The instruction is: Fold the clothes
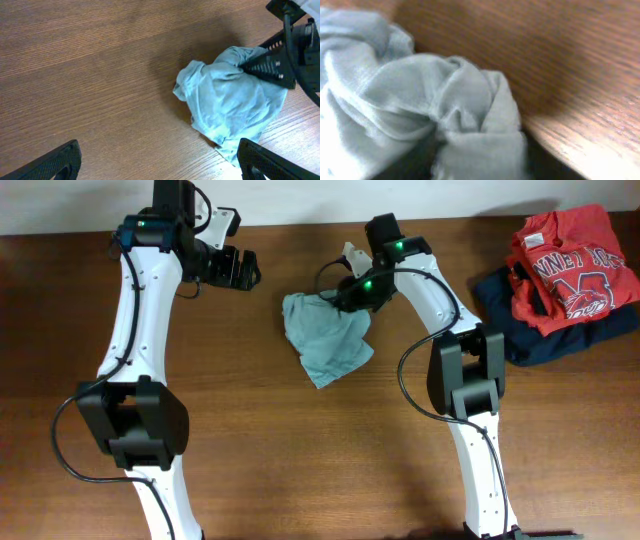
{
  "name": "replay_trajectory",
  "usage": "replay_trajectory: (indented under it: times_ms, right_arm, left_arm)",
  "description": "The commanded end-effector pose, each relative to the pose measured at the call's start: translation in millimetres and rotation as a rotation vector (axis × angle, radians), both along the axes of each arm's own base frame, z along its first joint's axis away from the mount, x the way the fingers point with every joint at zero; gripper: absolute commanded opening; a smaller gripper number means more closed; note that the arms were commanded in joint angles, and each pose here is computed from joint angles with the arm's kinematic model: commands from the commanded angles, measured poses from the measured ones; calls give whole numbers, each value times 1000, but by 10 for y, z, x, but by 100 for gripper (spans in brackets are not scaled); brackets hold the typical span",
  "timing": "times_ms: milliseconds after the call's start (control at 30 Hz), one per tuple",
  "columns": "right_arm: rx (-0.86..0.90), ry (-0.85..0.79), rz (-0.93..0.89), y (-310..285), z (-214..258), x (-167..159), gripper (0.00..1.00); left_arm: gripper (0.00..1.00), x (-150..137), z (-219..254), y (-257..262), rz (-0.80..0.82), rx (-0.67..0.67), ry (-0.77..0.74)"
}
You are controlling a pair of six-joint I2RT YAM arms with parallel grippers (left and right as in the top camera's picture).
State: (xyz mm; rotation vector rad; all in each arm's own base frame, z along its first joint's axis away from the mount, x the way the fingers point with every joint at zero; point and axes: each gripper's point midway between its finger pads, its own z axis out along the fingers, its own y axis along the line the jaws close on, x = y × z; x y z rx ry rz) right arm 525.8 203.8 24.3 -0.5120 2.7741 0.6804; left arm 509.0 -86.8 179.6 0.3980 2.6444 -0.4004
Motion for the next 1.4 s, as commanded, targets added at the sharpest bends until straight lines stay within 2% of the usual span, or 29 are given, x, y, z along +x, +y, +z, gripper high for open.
replay_trajectory:
  times_ms: [0,33,233,400,567,767,1000,1367]
  right_arm:
    - [6,41,15,43,-173,-63,12]
    - [5,49,10,40,-175,-73,4]
    - [103,61,1,-15,154,-74,4]
    - [218,-29,-32,-178,922,66,4]
    - [276,-147,-170,-532,1735,250,4]
    - [326,-255,-304,-981,2424,333,4]
    - [380,-287,-526,-1707,2813,384,4]
    - [445,-388,-867,-3168,3092,449,4]
  left_arm:
    - [99,6,-48,67,6,16,8]
    - [99,6,-48,69,7,16,8]
    - [99,5,-46,60,5,16,8]
    - [99,6,-46,61,6,15,8]
    - [99,5,-46,62,6,15,8]
    - [99,0,-50,62,6,16,11]
    - [99,-37,-66,65,5,17,28]
    - [99,-38,-66,65,6,17,28]
